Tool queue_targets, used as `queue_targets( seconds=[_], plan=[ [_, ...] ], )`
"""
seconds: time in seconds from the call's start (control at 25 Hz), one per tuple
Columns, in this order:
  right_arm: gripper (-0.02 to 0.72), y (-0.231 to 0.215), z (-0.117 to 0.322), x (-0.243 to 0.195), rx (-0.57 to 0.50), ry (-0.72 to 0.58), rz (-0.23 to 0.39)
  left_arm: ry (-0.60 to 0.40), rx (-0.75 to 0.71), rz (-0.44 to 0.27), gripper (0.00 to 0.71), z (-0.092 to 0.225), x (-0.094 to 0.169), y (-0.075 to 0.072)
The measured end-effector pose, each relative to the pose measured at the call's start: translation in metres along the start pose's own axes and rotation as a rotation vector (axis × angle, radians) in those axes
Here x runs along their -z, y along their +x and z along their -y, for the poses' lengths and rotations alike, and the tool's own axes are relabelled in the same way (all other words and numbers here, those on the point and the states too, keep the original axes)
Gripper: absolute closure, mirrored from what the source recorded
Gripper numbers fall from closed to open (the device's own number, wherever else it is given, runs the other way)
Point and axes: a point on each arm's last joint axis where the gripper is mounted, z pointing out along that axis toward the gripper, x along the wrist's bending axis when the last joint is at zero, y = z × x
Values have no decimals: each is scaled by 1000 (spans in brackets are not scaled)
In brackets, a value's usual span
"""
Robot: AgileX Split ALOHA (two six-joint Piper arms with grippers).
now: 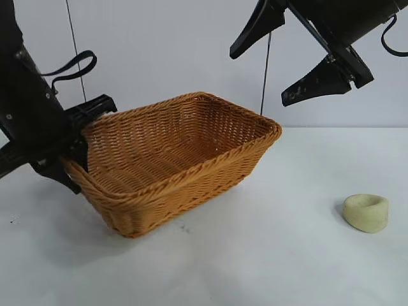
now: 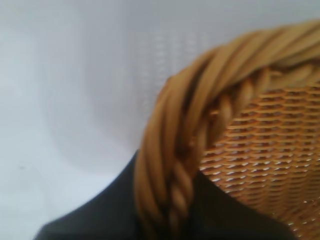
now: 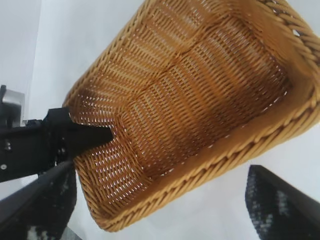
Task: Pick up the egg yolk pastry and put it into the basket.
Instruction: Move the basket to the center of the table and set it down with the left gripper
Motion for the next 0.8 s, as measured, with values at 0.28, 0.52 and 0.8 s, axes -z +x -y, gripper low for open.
queue_targets(
  seconds=[0.28, 0.52, 0.8],
  plan=[
    [49, 0, 1, 0, 1, 6, -1, 136, -240, 19, 611, -23, -19, -26],
    [49, 0, 1, 0, 1, 6, -1, 190, -367, 13, 611, -32, -37, -36],
    [49, 0, 1, 0, 1, 6, -1, 209, -430, 6, 611, -28, -56, -40]
  ],
)
